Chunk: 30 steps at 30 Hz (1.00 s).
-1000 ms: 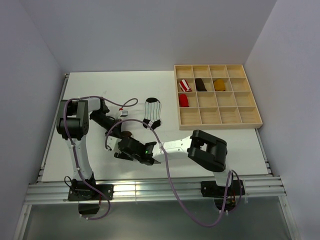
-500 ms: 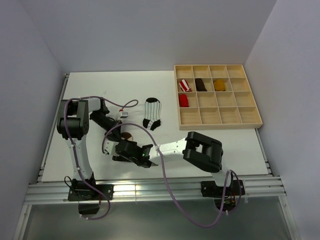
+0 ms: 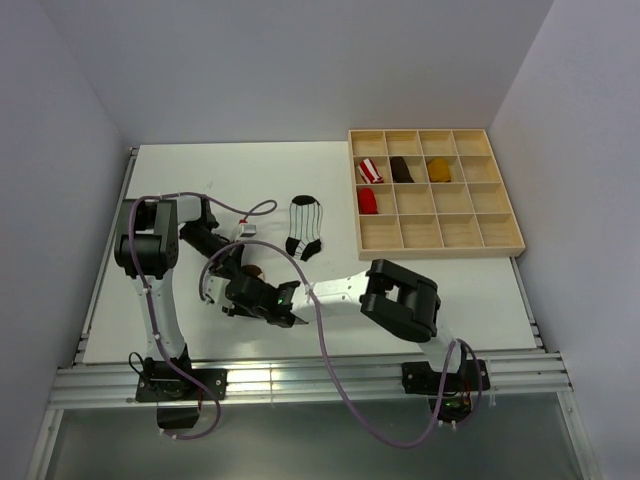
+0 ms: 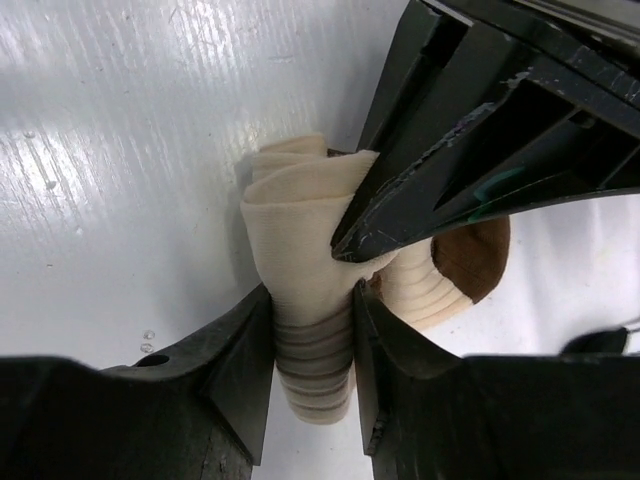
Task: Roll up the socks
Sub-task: Roll the sock at the center of the board.
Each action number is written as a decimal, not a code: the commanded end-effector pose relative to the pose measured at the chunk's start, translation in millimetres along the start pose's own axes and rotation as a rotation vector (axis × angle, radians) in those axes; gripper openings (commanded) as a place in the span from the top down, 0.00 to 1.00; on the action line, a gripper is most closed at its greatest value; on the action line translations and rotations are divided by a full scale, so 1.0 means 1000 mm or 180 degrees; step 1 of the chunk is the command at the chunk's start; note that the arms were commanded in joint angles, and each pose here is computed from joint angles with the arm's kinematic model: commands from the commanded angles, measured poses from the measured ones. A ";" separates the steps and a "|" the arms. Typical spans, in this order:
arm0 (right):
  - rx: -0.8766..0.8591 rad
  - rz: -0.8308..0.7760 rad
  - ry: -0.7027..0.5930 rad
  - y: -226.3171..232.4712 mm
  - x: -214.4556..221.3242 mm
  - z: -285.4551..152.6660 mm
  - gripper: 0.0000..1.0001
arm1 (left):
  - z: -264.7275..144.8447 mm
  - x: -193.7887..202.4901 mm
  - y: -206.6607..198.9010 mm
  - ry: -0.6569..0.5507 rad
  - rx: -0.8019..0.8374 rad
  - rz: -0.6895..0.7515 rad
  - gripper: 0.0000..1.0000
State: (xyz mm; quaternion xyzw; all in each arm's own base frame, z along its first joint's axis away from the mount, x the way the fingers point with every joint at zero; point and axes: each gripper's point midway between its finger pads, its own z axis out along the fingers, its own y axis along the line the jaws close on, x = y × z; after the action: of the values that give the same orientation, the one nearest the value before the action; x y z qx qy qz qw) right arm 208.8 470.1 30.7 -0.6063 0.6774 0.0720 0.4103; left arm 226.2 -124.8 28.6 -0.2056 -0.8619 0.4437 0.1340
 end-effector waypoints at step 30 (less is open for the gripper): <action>-0.1624 0.1366 0.0450 0.005 0.031 0.014 0.83 | -0.071 -0.079 0.005 -0.1388 -0.1073 0.0904 0.68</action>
State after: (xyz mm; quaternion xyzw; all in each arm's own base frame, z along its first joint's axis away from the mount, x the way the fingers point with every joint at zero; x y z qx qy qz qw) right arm 226.9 476.9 35.7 -0.5406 0.7466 0.2997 0.2460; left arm 303.4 -116.2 50.5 -0.2413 -0.8912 0.3739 -0.0886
